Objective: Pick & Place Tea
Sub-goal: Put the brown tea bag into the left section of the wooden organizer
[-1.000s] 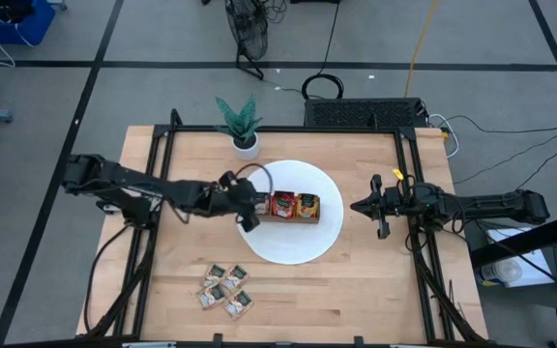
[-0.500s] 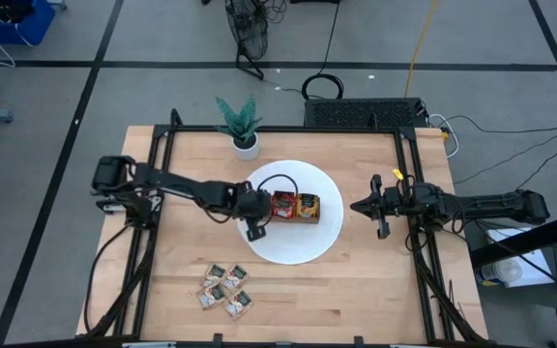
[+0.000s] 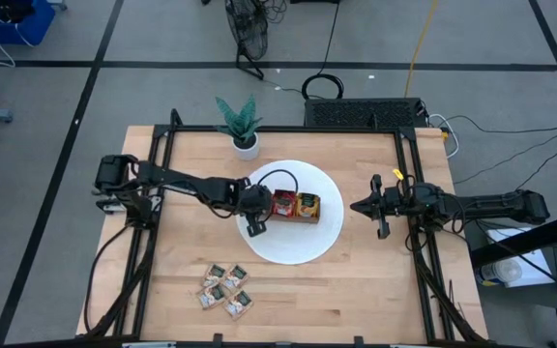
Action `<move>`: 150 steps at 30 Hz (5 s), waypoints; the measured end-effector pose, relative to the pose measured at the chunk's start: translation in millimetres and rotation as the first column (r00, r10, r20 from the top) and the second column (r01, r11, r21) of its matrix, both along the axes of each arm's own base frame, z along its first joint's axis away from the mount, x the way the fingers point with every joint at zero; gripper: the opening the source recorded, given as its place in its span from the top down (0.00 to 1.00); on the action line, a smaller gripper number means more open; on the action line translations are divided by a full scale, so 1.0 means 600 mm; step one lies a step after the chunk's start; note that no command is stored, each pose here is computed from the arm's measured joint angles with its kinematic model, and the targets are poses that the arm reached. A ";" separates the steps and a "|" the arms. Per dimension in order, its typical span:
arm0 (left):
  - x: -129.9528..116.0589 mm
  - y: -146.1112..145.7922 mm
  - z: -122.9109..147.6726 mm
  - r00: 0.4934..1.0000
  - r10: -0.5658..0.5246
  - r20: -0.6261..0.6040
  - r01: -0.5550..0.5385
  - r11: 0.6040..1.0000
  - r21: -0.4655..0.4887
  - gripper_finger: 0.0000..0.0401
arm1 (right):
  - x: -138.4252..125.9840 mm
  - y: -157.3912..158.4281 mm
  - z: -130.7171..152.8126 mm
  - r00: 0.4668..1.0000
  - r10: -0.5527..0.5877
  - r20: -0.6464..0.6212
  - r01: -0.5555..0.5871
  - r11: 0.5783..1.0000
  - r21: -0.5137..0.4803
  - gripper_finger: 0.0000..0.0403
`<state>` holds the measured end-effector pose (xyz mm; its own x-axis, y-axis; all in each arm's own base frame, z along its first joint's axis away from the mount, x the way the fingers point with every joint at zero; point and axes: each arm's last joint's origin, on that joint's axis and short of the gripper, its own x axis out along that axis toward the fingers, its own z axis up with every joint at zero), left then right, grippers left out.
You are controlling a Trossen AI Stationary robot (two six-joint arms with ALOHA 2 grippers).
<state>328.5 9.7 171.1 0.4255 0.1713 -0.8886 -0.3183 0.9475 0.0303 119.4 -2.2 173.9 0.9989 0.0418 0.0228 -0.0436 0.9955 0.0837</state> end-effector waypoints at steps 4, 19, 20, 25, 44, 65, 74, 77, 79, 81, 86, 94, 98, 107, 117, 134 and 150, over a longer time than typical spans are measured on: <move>0.000 0.003 0.006 1.000 0.018 0.021 -0.018 1.000 0.021 1.00 | 0.000 0.000 0.000 1.000 0.000 0.000 0.000 1.000 0.000 0.99; -0.001 0.003 -0.021 0.997 -0.019 -0.072 0.013 0.996 -0.084 1.00 | 0.000 0.000 -0.001 1.000 0.000 -0.004 0.000 1.000 0.000 0.99; -0.001 0.004 -0.025 0.997 -0.014 -0.082 0.007 0.996 -0.085 1.00 | 0.000 0.000 -0.001 1.000 0.000 -0.003 0.000 1.000 0.000 0.99; 0.003 0.010 -0.049 0.992 0.011 -0.129 -0.023 0.995 -0.093 1.00 | 0.000 0.000 0.000 1.000 0.000 0.000 0.000 1.000 0.000 0.99; -0.004 -0.042 -0.037 0.991 0.107 -0.078 -0.082 0.958 0.274 1.00 | 0.000 0.000 0.000 1.000 0.000 0.003 0.000 1.000 0.000 0.99; -0.005 -0.055 -0.026 0.994 0.099 -0.045 -0.075 0.922 0.379 0.99 | 0.000 0.000 0.000 1.000 0.000 0.003 0.000 1.000 0.000 0.99; -0.034 -0.095 0.093 0.999 -0.030 0.028 0.016 0.922 0.386 1.00 | 0.000 0.000 0.000 1.000 0.000 -0.001 0.000 1.000 0.000 0.99; -0.062 -0.137 0.141 0.979 -0.191 0.070 0.173 0.963 0.208 0.99 | 0.000 0.000 0.000 1.000 0.000 -0.002 0.000 1.000 0.000 0.99; -0.079 -0.164 0.162 0.969 -0.193 0.152 0.193 0.981 0.014 0.97 | 0.001 0.000 -0.001 1.000 0.000 -0.005 0.000 1.000 0.000 0.99; -0.095 -0.187 0.172 0.976 -0.127 0.177 0.150 0.980 -0.128 0.92 | 0.001 0.000 -0.001 1.000 0.000 -0.006 0.000 1.000 0.000 0.99; -0.132 -0.243 0.144 1.000 -0.006 0.013 0.009 0.973 -0.229 0.72 | 0.001 0.000 0.000 1.000 0.000 -0.002 0.000 1.000 0.000 0.99; -0.154 -0.349 0.078 0.987 -0.046 -0.152 -0.011 0.936 -0.353 0.41 | 0.001 0.000 0.000 1.000 0.000 -0.002 0.000 1.000 0.000 0.99; -0.170 -0.380 0.044 0.965 0.053 -0.256 -0.144 0.925 -0.351 0.37 | 0.001 0.000 -0.001 1.000 0.001 -0.003 -0.001 1.000 0.000 0.99; -0.193 -0.408 0.001 0.903 0.176 -0.392 -0.300 0.911 -0.282 0.37 | 0.001 0.000 0.000 1.000 0.000 -0.002 0.000 1.000 0.000 0.99; -0.193 -0.406 -0.018 0.870 0.190 -0.455 -0.322 0.918 -0.230 0.36 | 0.001 0.000 0.000 1.000 0.000 -0.002 0.000 1.000 0.000 0.99; -0.188 -0.376 -0.056 0.853 0.156 -0.497 -0.333 0.897 -0.290 0.37 | 0.001 0.000 0.000 1.000 0.000 -0.002 0.000 1.000 0.000 0.99; -0.186 -0.358 -0.055 0.843 0.051 -0.536 -0.246 0.922 -0.300 0.72 | 0.001 0.000 0.000 1.000 0.000 -0.002 0.000 1.000 0.000 0.99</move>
<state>216.9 -205.3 138.3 -0.1088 -0.1619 -0.9808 -0.4867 0.8690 -0.0894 119.7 -2.2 173.7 0.9989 0.0420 0.0210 -0.0436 0.9955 0.0839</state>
